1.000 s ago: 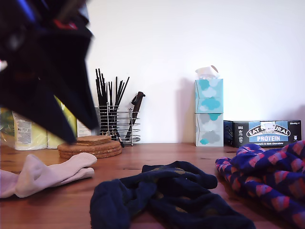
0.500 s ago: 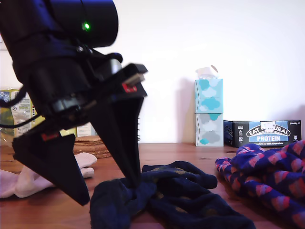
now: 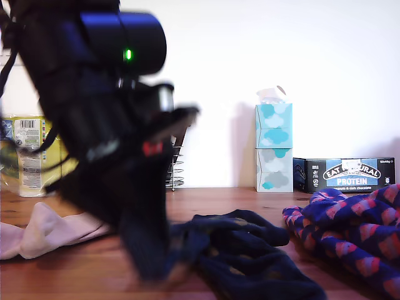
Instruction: Pair up the socks based on colour and pattern, by placing each sock on top of its pair
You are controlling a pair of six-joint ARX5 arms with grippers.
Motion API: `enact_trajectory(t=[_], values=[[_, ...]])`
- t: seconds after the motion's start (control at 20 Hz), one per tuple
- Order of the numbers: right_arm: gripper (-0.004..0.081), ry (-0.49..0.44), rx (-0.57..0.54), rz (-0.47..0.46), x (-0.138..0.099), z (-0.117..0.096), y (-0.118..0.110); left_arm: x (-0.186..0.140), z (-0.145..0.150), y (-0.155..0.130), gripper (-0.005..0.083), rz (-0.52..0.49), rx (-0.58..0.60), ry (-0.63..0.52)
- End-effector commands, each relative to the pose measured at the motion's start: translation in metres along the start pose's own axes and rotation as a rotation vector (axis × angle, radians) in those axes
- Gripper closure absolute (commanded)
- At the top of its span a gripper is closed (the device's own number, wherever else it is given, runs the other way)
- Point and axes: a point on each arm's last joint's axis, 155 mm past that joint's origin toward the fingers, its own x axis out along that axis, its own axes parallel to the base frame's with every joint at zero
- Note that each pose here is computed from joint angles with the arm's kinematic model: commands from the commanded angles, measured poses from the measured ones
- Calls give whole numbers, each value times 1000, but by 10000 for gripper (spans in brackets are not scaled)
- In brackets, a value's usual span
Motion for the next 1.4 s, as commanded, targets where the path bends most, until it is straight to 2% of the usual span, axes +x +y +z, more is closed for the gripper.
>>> enact_trajectory(t=[0.0, 0.15, 0.3, 0.55, 0.75, 0.85, 0.95, 1.05, 1.2, 1.35], values=[[781, 11, -5, 11, 5, 3, 1, -33, 37, -15, 797, -36, 42, -135], [781, 39, -8, 36, 23, 8, 3, -78, 77, -17, 797, -20, 80, -294], [781, 74, -2, 41, 44, 11, 0, -108, 95, -3, 797, 24, 77, -379], [781, 104, -1, 47, 92, 23, -5, -128, 84, 23, 797, 82, 53, -373], [781, 151, 6, 55, 132, 18, -9, -139, 68, 24, 797, 91, 39, -350], [781, 153, 19, 98, 141, 19, -2, -141, 63, 23, 797, 88, 38, -340], [778, 89, -4, 139, 143, 35, 11, -139, 61, 23, 797, 86, 35, -327], [709, -26, -79, 164, 139, 62, 26, -138, 58, 19, 797, 60, 8, -315], [527, -159, -272, 216, 132, 90, 59, -138, 58, 8, 797, -21, -49, -307], [517, -244, -467, 169, 127, 105, 78, -142, 64, 9, 797, -53, -121, -327]])
